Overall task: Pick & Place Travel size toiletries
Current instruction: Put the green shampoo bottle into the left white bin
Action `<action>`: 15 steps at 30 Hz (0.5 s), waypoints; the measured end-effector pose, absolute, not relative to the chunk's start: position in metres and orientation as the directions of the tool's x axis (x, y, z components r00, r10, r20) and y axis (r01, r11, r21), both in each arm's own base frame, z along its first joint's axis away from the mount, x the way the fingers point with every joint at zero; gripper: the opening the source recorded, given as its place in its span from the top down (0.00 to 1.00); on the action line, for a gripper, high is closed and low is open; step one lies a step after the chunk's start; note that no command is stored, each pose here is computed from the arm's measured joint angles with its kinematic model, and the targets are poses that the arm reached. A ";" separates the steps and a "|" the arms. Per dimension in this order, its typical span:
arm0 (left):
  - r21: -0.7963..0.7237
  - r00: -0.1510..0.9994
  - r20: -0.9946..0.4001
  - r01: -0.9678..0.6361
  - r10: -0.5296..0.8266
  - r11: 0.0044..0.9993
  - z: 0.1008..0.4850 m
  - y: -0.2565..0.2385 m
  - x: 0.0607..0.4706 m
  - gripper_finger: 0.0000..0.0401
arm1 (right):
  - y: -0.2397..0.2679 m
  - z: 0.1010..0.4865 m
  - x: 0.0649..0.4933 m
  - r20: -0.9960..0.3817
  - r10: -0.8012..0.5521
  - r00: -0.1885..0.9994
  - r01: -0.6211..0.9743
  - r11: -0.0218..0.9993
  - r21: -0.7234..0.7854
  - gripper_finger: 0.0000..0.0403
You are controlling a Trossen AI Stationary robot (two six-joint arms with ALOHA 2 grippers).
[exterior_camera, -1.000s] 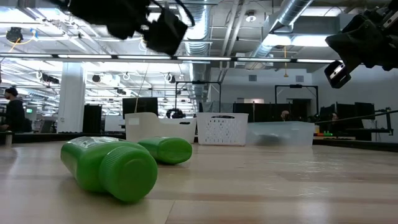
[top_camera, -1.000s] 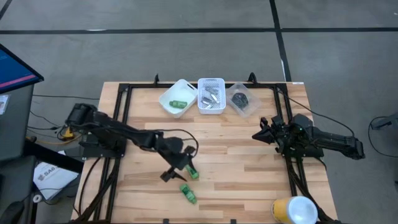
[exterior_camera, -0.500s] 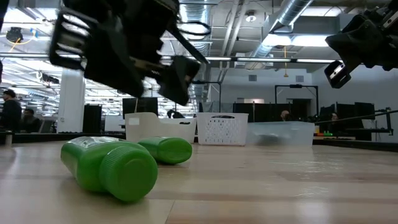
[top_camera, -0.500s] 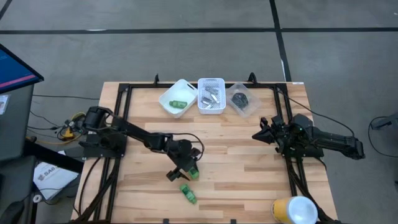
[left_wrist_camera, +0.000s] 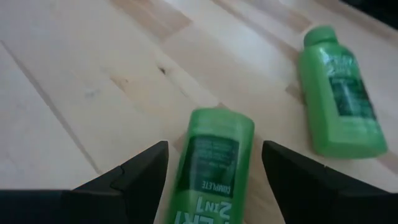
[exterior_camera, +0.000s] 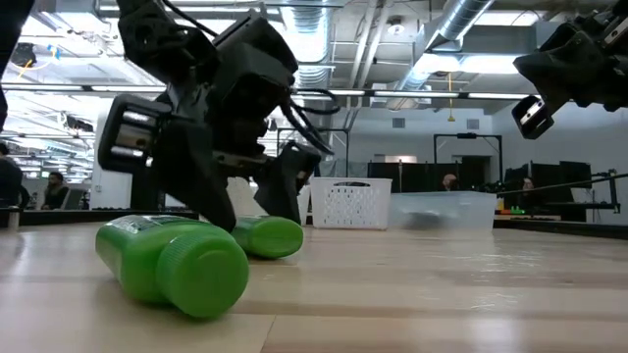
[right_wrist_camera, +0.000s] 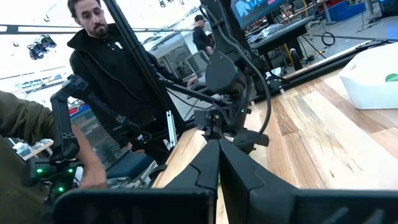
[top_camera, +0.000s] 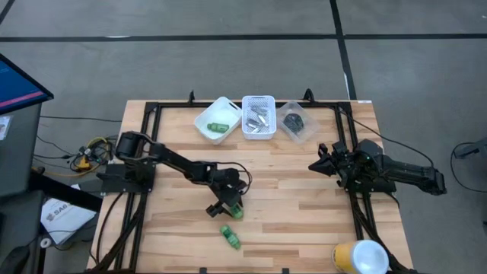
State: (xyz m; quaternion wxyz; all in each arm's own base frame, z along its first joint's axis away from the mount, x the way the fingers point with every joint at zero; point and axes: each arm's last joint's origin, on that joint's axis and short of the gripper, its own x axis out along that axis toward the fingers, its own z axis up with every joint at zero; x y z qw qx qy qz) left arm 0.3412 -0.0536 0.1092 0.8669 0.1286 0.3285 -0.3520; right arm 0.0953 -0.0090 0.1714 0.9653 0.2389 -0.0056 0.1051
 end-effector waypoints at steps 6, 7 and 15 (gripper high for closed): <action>-0.019 0.520 -0.679 0.693 -0.519 0.720 0.100 -0.052 0.341 0.37 | -0.009 0.171 0.095 0.061 0.200 0.978 -0.206 0.864 0.460 0.99; -0.022 0.519 -0.681 0.692 -0.517 0.722 0.098 -0.051 0.341 0.38 | -0.009 0.171 0.095 0.061 0.200 0.978 -0.206 0.864 0.460 0.99; -0.030 0.525 -0.682 0.676 -0.510 0.736 0.093 -0.042 0.341 0.54 | -0.009 0.171 0.095 0.061 0.200 0.978 -0.206 0.864 0.460 0.99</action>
